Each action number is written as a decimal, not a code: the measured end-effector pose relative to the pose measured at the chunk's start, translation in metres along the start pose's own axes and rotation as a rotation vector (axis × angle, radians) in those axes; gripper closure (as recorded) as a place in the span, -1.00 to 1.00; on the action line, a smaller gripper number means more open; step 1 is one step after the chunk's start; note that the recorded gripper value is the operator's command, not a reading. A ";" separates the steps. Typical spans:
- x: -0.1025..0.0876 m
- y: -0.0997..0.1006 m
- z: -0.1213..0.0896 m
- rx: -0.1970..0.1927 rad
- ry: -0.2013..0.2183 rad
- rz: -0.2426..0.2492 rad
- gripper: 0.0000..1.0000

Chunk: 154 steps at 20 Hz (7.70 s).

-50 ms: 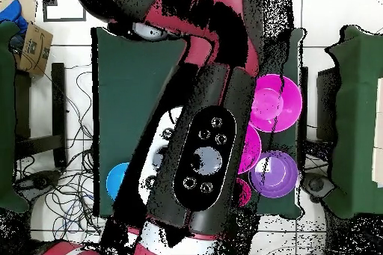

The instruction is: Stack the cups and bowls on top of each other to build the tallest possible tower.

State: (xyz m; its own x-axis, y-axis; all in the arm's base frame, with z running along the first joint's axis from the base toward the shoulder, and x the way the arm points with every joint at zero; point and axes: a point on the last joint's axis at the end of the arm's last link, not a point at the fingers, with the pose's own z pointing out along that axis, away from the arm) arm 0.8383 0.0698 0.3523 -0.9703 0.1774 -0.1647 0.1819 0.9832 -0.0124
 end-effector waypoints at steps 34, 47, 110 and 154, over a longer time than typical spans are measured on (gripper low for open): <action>-0.019 -0.019 0.013 -0.014 -0.079 0.025 -1.00; -0.008 0.003 0.018 -0.006 -0.091 0.044 -1.00; 0.107 0.015 0.133 0.133 -0.040 0.363 -1.00; 0.104 0.029 0.081 0.130 0.126 0.371 -1.00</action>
State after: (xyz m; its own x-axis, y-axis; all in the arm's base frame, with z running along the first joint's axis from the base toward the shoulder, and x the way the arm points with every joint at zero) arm 0.7555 0.1136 0.2553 -0.8453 0.5310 -0.0591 0.5343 0.8393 -0.1007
